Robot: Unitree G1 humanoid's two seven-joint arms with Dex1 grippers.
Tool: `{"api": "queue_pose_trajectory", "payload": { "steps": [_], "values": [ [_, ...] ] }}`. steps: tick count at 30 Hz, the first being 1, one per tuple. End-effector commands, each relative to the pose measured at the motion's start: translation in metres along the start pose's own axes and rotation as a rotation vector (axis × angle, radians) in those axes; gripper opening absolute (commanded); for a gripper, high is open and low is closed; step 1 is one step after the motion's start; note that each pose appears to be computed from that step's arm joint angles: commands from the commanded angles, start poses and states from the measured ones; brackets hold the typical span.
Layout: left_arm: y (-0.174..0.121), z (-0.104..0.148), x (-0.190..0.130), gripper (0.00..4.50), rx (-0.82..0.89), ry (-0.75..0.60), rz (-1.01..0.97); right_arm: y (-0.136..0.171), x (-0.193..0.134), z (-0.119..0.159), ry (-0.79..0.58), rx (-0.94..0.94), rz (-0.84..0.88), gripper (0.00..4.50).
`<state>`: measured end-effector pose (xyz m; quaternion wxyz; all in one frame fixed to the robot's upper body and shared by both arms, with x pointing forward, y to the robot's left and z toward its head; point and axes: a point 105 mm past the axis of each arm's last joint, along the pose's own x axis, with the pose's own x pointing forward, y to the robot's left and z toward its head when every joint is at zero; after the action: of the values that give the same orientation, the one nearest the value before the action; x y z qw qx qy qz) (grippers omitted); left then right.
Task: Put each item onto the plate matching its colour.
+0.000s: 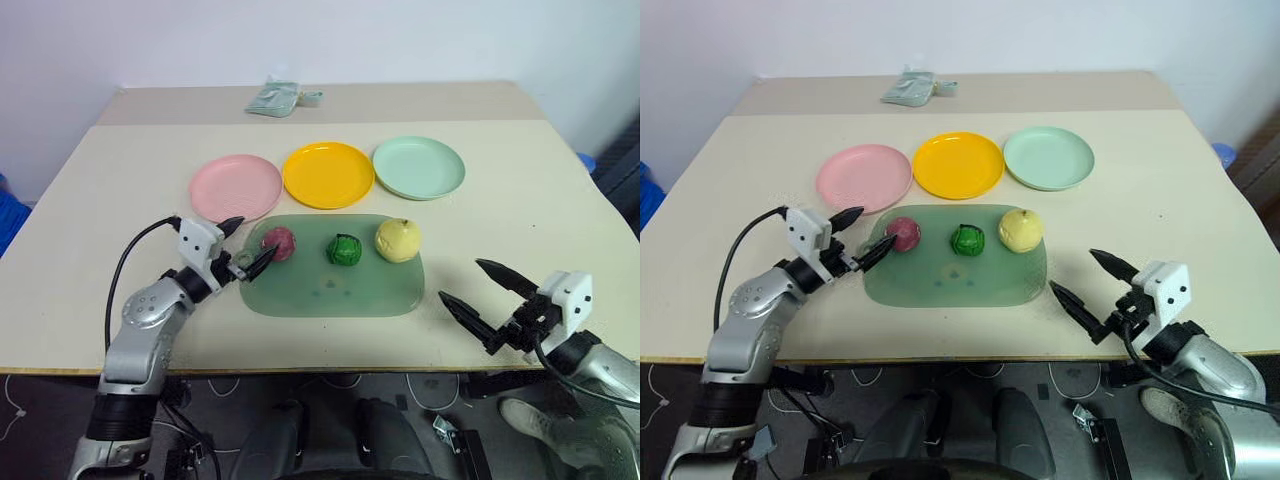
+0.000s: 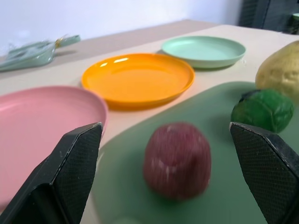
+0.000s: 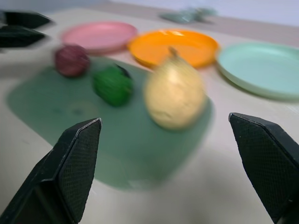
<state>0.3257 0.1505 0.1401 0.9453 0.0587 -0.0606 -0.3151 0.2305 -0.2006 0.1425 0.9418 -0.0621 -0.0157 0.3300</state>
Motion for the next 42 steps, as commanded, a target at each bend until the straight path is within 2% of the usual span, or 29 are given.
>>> {"api": "queue_pose_trajectory", "payload": {
  "steps": [1, 11, 20, 31, 34, 37, 38, 42],
  "values": [
    [-0.003, 0.008, 0.010, 4.50, 0.037, -0.014, -0.023, 0.012, 0.006, 0.010, -0.034, -0.038, 0.097, 4.45],
    [-0.004, 0.000, 0.031, 4.50, 0.044, 0.041, -0.041, 0.030, 0.031, 0.023, -0.076, -0.071, 0.280, 4.45],
    [-0.004, -0.001, 0.032, 4.50, 0.038, 0.055, -0.050, 0.024, 0.049, 0.034, -0.115, -0.102, 0.306, 4.45],
    [-0.003, -0.020, 0.029, 4.50, 0.004, 0.130, -0.030, 0.021, 0.058, 0.042, -0.135, -0.142, 0.307, 4.45],
    [-0.005, -0.023, 0.029, 3.62, -0.018, 0.139, -0.041, 0.019, 0.059, 0.043, -0.137, -0.149, 0.302, 4.50],
    [-0.007, -0.026, 0.030, 2.12, -0.014, 0.153, -0.041, 0.018, 0.059, 0.043, -0.138, -0.154, 0.299, 4.50],
    [-0.007, -0.026, 0.030, 1.86, -0.013, 0.153, -0.040, 0.018, 0.060, 0.044, -0.138, -0.156, 0.297, 4.50],
    [-0.007, -0.024, 0.030, 1.86, -0.013, 0.139, -0.037, 0.015, 0.062, 0.047, -0.145, -0.169, 0.283, 4.50]
  ]
}}
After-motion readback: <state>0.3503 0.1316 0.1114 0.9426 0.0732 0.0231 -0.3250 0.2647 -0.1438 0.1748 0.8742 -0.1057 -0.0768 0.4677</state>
